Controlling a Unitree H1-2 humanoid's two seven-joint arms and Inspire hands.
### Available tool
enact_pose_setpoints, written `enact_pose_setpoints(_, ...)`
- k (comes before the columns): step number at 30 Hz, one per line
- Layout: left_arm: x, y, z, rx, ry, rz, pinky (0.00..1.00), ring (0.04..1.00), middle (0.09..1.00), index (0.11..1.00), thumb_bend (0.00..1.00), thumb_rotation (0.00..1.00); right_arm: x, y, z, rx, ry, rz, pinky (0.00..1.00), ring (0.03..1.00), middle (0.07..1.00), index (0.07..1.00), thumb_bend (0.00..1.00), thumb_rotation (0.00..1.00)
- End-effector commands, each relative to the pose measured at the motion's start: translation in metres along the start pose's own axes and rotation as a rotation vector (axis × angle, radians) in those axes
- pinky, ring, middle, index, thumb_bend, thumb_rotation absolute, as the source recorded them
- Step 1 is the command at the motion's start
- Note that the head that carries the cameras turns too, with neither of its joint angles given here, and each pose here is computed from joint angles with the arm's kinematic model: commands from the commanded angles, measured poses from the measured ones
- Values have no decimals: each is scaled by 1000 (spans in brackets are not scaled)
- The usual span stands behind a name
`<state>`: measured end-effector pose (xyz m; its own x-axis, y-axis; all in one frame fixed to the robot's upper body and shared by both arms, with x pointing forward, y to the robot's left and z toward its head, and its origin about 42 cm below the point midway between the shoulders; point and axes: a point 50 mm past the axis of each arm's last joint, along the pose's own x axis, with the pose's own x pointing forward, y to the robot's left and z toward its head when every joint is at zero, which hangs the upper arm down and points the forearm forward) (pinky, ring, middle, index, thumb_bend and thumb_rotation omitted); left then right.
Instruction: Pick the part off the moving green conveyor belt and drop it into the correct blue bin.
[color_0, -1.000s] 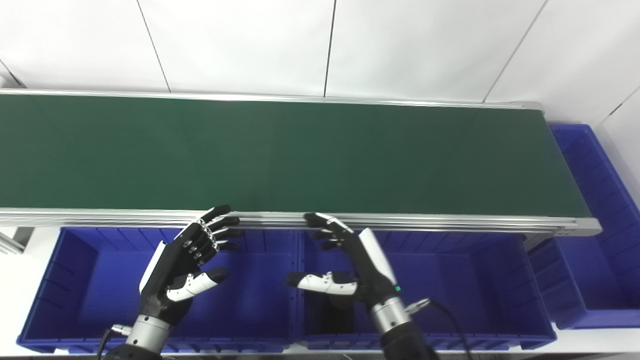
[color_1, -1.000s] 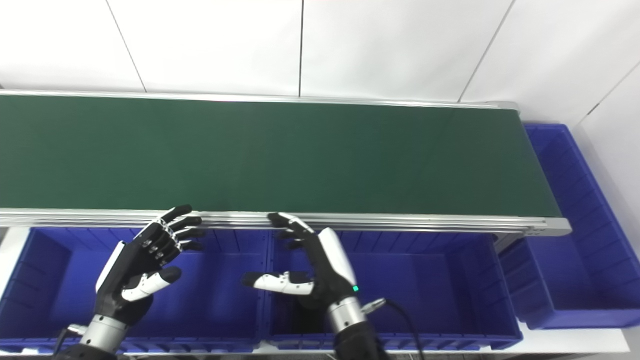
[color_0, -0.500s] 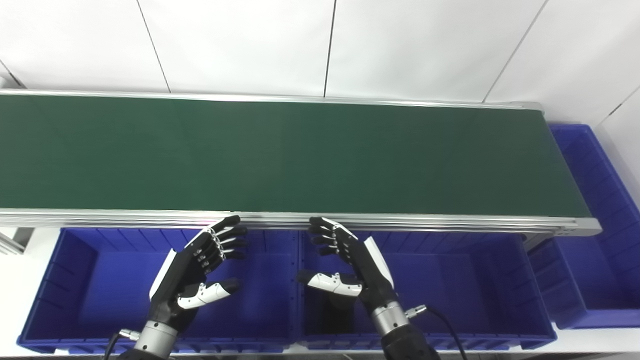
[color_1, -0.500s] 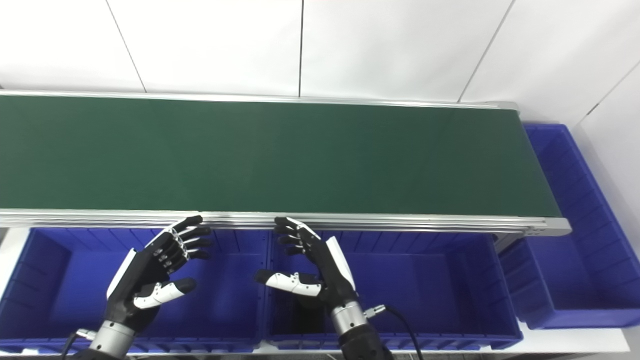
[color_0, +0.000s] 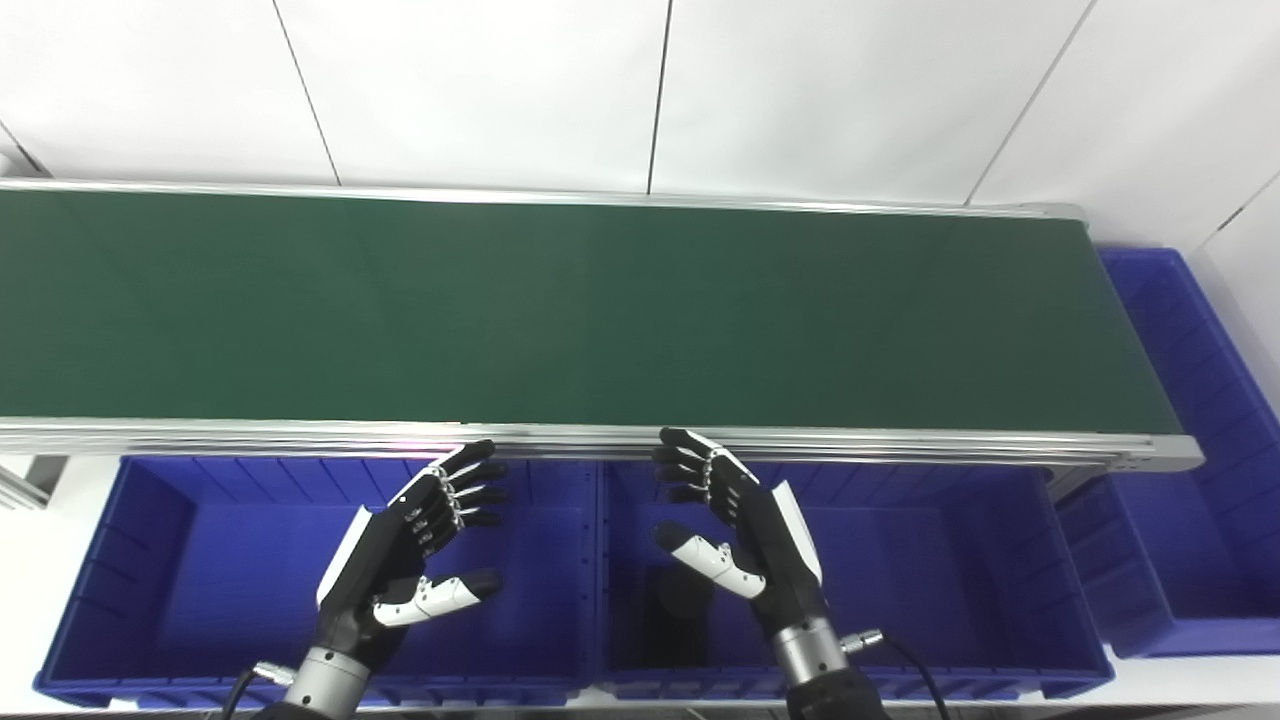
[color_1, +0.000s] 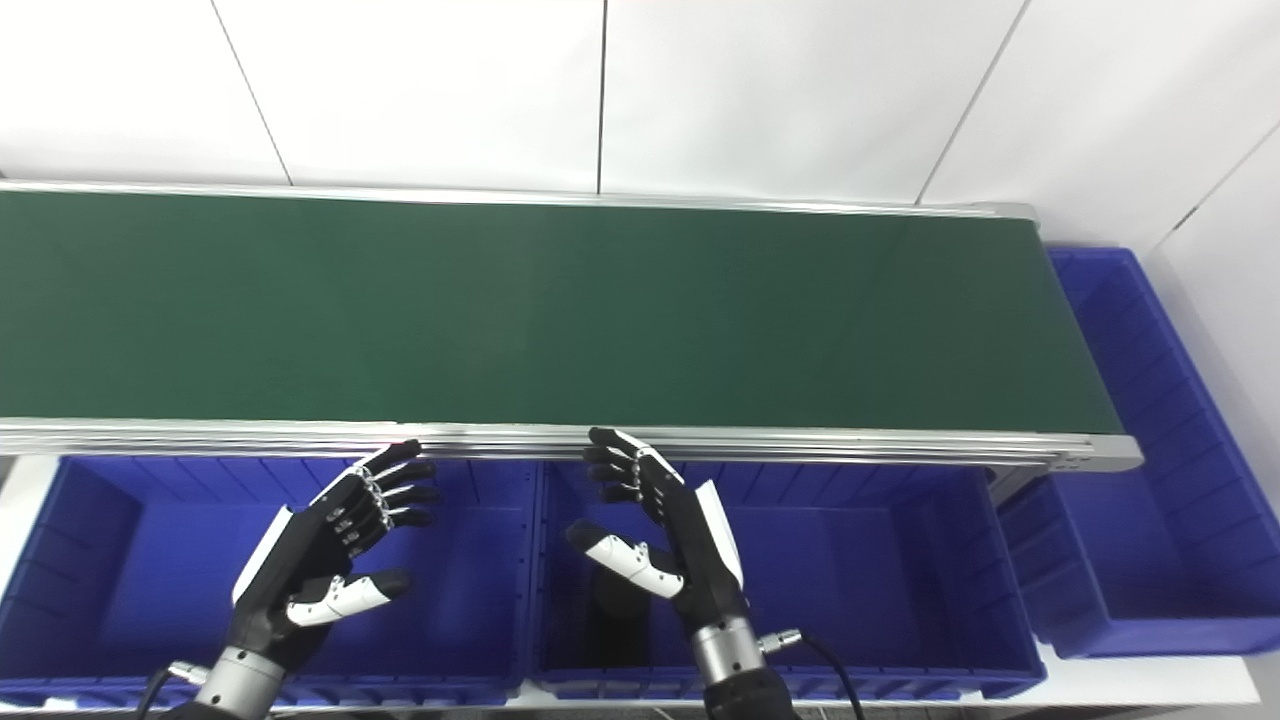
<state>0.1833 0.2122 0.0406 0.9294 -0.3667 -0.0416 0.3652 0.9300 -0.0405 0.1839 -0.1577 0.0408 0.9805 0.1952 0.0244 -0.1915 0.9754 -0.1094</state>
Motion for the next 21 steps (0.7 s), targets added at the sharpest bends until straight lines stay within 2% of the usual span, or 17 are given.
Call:
enact_pose_setpoints(1,7,-1,7,18,-43,1,699,762,818,859,918,385,0,0,10,6,-92,-21,693,750,784,826,750,612)
enact_pose_setpoints(14,11,-6,2,12,-48,1,700,769,831,868,878,343,-10,-4,10,-15,-124,-28,688,749,782,813,747,518)
enact_pose_setpoints(21,10,-7,2,6,-56,-2,707,773,832,864,859,317,-12,-3,12,-39,-132,-20,674,744,779,804,739,502)
